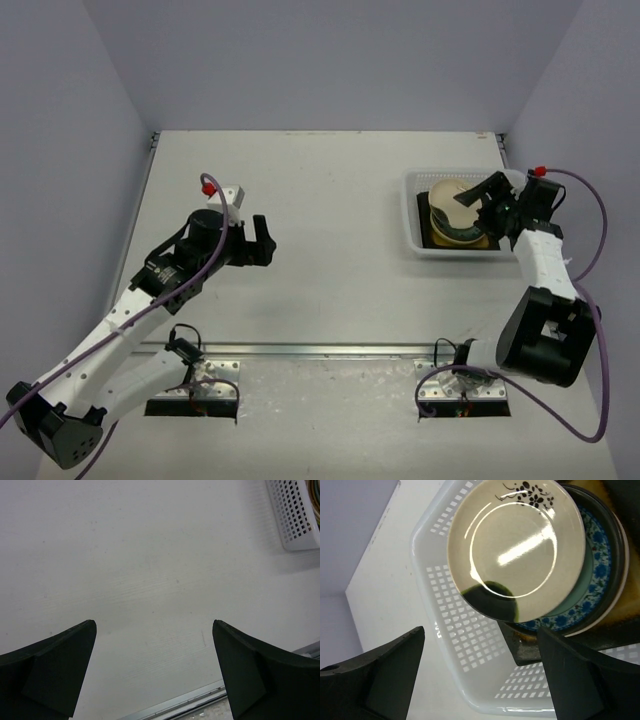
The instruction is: Place the plates into the plastic bin on the countertop
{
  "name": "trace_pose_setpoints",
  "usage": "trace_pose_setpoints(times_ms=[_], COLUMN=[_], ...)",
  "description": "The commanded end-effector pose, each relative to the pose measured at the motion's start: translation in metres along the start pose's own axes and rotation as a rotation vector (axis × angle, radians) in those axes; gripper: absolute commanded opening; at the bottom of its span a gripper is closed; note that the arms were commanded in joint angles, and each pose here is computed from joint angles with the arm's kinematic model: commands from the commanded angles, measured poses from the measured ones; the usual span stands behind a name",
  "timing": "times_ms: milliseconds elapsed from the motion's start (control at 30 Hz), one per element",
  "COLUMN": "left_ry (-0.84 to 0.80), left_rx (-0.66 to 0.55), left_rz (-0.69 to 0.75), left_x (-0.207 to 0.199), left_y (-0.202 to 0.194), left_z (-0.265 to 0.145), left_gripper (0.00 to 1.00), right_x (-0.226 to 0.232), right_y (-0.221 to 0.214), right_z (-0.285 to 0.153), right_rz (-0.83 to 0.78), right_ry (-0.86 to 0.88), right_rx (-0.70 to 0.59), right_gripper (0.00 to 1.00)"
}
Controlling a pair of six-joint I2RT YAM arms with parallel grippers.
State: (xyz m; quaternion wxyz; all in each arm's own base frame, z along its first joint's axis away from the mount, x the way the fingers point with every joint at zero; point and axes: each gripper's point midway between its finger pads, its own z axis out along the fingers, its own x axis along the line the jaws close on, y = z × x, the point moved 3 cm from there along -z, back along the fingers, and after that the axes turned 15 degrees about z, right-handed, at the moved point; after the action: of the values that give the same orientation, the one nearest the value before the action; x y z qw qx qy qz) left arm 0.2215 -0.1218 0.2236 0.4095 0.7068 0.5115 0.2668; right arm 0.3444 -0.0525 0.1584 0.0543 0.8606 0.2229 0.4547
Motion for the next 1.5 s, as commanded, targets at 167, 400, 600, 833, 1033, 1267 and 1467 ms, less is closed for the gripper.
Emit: trace_pose_setpoints(times_ms=[167,400,600,833,1033,1267,1467], left_ry=[0.23,0.443,0.556,0.608,0.592,0.572,0.563], left_rx=[-0.045,-0.14,-0.268,-0.372,-0.388,-0.478,-0.487], left_rz=[-0.073,-0.172,-0.193,-0.199,-0.155,-0.172,-0.149], left_x=[0.033,0.074,0.093,0.104,0.104,0.104,0.103], left_y=[0.015,0.034,0.053,0.041,0.01,-0.002,-0.005], left_z=[-0.001,-0.027,-0.058,-0.073,-0.056,-0.059,-0.058], left_gripper=[1.0,1.0,1.0,1.0,1.0,1.0,1.0], right_x=[-0.02,0.025,0.039,0.048,0.05,0.042,0.042], right_y=[-0.003,-0.033,-0.054,-0.074,-0.072,-0.092,-0.099], right_z=[-0.045,-0.078,-0.111,-0.145,-0.16,-0.158,-0.154], right_rz=[-0.127,-0.306,-0.666,-0.844,-0.844,-0.878,-0.89], right_ry=[-0.114,0.039,-0.017,0.087,0.149,0.299,0.334], right_rx=[-0.129,-0.055,-0.088,-0.176,-0.279,-0.282,-0.251], right_gripper=[0.95,0.99,0.99,0.99,0.99,0.99,0.99])
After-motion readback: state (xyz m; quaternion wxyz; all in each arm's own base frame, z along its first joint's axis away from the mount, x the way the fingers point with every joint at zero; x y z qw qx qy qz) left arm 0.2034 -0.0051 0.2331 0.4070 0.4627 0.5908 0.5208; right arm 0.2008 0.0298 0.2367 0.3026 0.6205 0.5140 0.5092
